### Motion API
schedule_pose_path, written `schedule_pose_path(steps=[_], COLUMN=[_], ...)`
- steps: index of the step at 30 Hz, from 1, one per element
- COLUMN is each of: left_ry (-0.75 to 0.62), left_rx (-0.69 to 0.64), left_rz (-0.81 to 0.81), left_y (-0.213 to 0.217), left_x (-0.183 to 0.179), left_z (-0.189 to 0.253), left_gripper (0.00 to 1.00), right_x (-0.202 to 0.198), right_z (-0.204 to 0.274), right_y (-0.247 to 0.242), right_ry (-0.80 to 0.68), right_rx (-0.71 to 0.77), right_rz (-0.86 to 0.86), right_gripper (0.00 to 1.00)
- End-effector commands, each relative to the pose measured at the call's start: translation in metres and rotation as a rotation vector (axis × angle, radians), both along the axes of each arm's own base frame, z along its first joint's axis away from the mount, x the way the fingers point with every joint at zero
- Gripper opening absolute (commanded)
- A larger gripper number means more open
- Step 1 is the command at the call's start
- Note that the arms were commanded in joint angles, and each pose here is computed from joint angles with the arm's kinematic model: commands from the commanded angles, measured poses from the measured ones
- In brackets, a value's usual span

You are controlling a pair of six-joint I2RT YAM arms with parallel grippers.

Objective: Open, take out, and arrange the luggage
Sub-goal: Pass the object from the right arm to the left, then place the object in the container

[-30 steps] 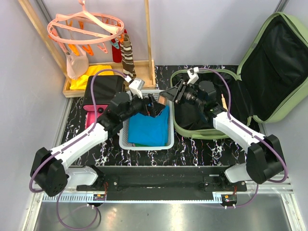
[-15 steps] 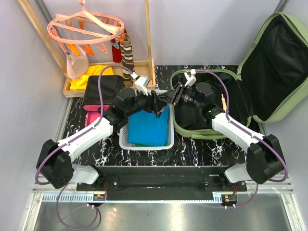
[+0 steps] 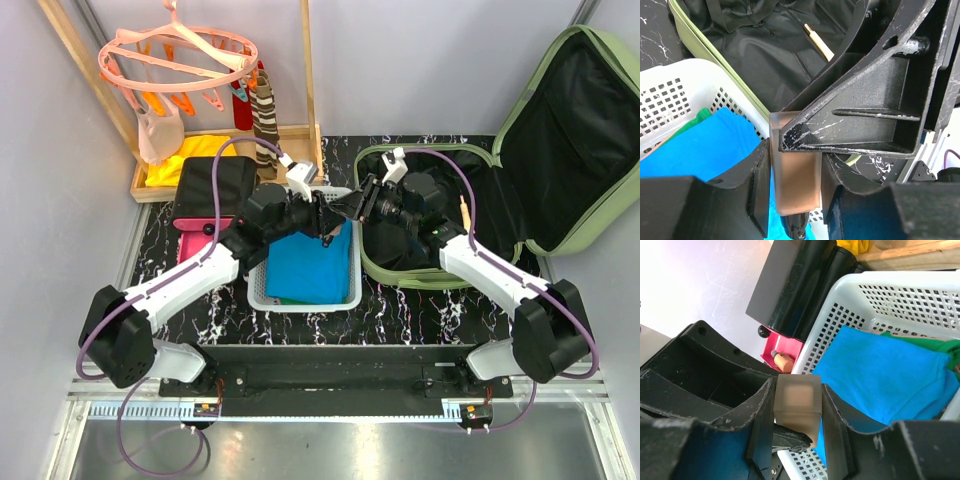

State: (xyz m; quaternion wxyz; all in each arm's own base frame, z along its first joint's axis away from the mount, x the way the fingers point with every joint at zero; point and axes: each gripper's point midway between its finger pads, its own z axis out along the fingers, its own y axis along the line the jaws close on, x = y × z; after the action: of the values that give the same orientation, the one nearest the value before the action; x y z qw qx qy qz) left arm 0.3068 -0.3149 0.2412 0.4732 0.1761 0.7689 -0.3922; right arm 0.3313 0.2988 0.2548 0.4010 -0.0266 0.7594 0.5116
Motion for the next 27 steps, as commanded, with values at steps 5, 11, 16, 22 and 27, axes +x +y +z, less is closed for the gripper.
schedule_pose_path(steps=[5,11,16,22,27], left_ry=[-0.146,-0.060,-0.022,0.011,0.072], left_rx=[-0.099,-0.198,-0.294,-0.411,-0.442], left_rz=[0.128,0.551,0.922,1.317,1.427], left_y=[0.028,0.140,0.222,0.300,0.316], left_x=[0.006,0.021,-0.001,-0.040,-0.050], left_z=[0.048,0.043,0.021,-0.001,-0.022], left_gripper=[0.00,0.00,0.00,0.00,0.00], right_x=[-0.001,0.002,0.002,-0.002,-0.006], right_z=[0.039,0.054,0.052,0.045,0.048], right_y=[-0.019,-0.048,-0.057,-0.050,-0.045], right_ry=[-0.160,-0.216,-0.214,-0.186,-0.183], right_rx=[-0.055,-0.118,-0.118,-0.092,-0.057], right_rz=[-0.061,-0.149,-0.176,-0.135,-0.108], right_gripper=[0.67,0.79,0.80,0.80,0.80])
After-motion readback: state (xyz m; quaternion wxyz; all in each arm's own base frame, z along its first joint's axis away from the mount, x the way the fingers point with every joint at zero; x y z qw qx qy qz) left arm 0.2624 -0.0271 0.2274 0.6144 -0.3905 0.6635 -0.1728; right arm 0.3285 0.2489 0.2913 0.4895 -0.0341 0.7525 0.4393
